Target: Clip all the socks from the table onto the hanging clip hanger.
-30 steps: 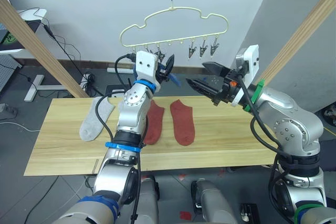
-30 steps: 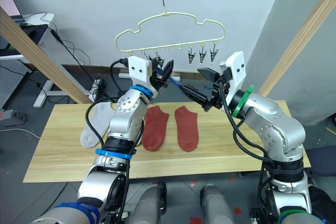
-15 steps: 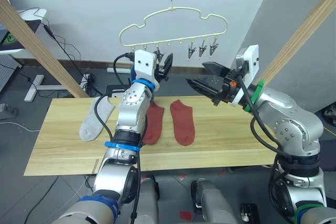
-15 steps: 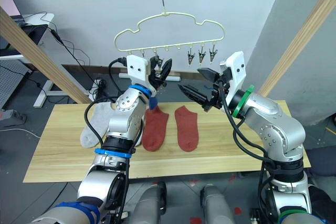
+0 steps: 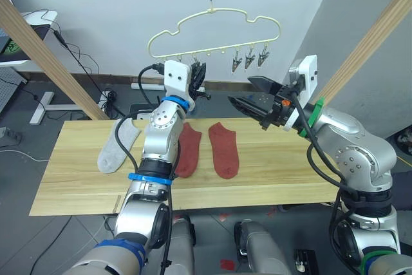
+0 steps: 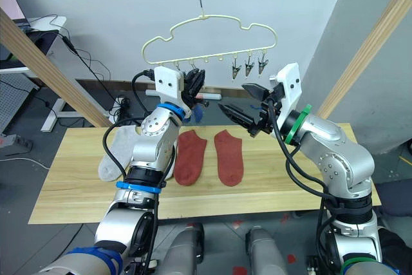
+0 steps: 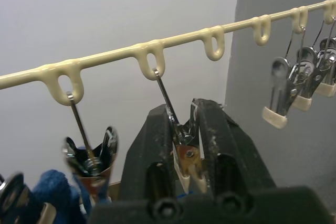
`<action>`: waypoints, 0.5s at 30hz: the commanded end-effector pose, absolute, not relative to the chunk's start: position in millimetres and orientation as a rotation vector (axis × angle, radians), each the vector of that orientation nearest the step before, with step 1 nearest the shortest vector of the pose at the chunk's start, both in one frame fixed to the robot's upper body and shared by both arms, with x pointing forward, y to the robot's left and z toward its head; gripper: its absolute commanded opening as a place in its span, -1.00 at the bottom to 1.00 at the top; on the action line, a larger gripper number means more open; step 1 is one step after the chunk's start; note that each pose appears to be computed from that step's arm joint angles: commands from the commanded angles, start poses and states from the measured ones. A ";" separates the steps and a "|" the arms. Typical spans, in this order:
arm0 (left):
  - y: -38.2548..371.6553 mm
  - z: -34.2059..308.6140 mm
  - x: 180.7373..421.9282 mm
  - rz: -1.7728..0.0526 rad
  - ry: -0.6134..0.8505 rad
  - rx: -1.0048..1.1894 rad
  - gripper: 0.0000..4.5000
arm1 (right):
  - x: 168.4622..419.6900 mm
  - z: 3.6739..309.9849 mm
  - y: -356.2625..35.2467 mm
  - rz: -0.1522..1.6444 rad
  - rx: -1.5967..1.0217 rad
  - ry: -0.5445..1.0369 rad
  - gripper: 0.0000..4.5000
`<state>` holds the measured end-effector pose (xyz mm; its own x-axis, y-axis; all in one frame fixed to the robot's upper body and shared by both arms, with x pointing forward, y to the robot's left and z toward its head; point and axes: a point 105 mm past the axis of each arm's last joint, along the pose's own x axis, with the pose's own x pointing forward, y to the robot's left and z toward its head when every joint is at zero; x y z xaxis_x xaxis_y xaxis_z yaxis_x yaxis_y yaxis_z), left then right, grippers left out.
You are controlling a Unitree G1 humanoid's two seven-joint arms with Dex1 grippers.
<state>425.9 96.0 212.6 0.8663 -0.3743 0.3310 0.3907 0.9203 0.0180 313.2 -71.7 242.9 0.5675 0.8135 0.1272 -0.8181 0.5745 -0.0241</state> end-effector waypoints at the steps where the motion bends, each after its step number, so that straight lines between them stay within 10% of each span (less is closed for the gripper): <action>1: 92.5 228.5 423.7 -0.409 -0.389 -0.053 -0.90 | 306.8 254.6 -69.7 0.976 0.035 -0.189 1.00; 15: 116.7 238.3 421.6 -0.498 -0.176 -0.347 -0.90 | 369.9 131.3 -55.3 0.736 -0.241 0.157 1.00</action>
<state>427.6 118.5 220.5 0.8914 -0.3989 0.2152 0.4464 0.8549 -0.2643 362.1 -58.4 122.2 0.7099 0.6526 -0.2648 -0.6929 0.7146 -0.0964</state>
